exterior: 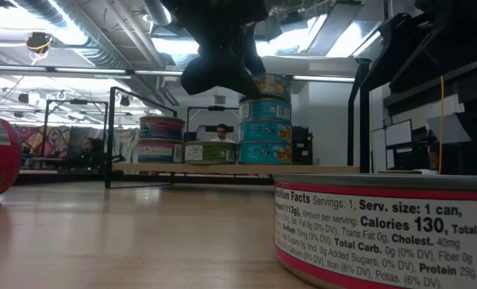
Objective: Stack canned seafood by type on shelf
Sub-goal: Stack the yellow-blue tuna can on top of the yellow-blue tuna cans on the shelf
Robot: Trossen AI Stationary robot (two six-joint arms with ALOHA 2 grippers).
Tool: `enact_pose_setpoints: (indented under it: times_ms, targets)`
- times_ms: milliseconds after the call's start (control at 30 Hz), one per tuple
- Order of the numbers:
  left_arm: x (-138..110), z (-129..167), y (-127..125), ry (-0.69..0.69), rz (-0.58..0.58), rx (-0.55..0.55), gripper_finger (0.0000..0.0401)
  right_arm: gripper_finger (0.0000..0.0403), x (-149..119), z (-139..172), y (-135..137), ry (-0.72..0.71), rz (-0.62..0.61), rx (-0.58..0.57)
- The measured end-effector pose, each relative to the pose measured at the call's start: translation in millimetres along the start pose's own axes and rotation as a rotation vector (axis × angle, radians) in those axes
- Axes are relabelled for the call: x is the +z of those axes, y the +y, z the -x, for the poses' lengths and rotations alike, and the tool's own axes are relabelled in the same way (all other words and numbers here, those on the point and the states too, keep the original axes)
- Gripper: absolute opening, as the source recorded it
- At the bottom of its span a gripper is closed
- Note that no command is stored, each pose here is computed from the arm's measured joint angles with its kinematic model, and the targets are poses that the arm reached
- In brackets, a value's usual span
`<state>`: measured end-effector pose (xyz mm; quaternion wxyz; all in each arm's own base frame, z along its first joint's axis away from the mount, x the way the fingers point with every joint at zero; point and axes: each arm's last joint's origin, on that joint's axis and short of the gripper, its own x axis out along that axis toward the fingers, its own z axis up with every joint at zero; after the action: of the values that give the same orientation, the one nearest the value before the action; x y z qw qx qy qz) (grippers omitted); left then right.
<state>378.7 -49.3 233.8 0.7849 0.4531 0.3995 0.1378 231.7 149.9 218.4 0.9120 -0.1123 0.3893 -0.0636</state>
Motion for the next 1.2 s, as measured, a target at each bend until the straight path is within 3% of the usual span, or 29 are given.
enact_pose_setpoints:
  times_ms: [567, 1200]
  targets:
    - [-2.4, -5.6, 20.0, 0.013, 0.018, -0.041, 0.0237, 0.0300, 0.0, 0.0, 0.0, 0.000, 0.000, 0.000]
    - [-5.8, 5.0, 21.2, 0.025, 0.014, -0.079, 0.0237, 0.0300, 0.0, 0.0, 0.0, 0.001, 0.000, 0.001]
